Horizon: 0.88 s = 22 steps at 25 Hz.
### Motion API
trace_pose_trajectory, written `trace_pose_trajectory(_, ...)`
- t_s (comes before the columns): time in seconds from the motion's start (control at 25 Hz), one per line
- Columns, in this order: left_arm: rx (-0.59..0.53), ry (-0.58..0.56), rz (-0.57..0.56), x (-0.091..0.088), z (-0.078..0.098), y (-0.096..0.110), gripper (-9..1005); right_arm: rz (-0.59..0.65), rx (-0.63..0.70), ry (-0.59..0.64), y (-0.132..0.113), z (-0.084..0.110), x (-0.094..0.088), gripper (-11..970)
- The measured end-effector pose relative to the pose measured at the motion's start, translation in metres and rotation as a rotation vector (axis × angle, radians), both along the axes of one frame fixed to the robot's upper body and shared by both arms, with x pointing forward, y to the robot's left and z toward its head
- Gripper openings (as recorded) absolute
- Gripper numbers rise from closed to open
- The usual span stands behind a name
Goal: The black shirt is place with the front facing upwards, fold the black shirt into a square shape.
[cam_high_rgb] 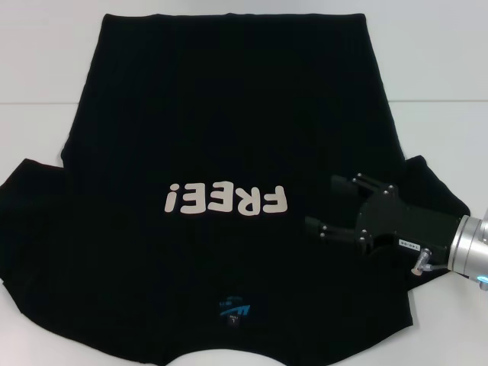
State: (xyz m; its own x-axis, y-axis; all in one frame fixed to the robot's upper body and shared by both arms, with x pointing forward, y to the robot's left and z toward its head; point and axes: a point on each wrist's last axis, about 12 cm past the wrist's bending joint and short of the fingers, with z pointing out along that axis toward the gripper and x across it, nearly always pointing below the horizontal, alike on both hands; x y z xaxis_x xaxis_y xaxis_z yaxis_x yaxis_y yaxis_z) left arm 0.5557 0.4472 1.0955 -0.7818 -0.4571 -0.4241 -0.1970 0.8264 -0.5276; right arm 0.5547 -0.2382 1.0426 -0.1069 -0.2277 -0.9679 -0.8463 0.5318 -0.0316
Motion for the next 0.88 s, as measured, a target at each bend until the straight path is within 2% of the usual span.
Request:
trace_pose_trajectory(0.24, -0.008, -0.021, -0.088, 0.017, 0.011, -0.021, 11, 0.000, 0.000, 0.000, 0.000, 0.000, 0.000, 928)
trace_pose_trajectory(0.52, 0.023, -0.039, -0.317, 0.044, 0.029, -0.084, 14, 0.000, 0.001, 0.002, 0.000, -0.001, -0.001, 927)
trace_pose_trajectory(0.76, -0.011, -0.024, -0.371, 0.046, 0.021, -0.115, 16, -0.003, 0.001, 0.004, 0.000, -0.001, -0.001, 924)
trace_pose_trajectory(0.88, -0.036, -0.013, -0.348, 0.045, 0.016, -0.118, 29, -0.004, 0.001, 0.005, -0.001, -0.002, -0.002, 921)
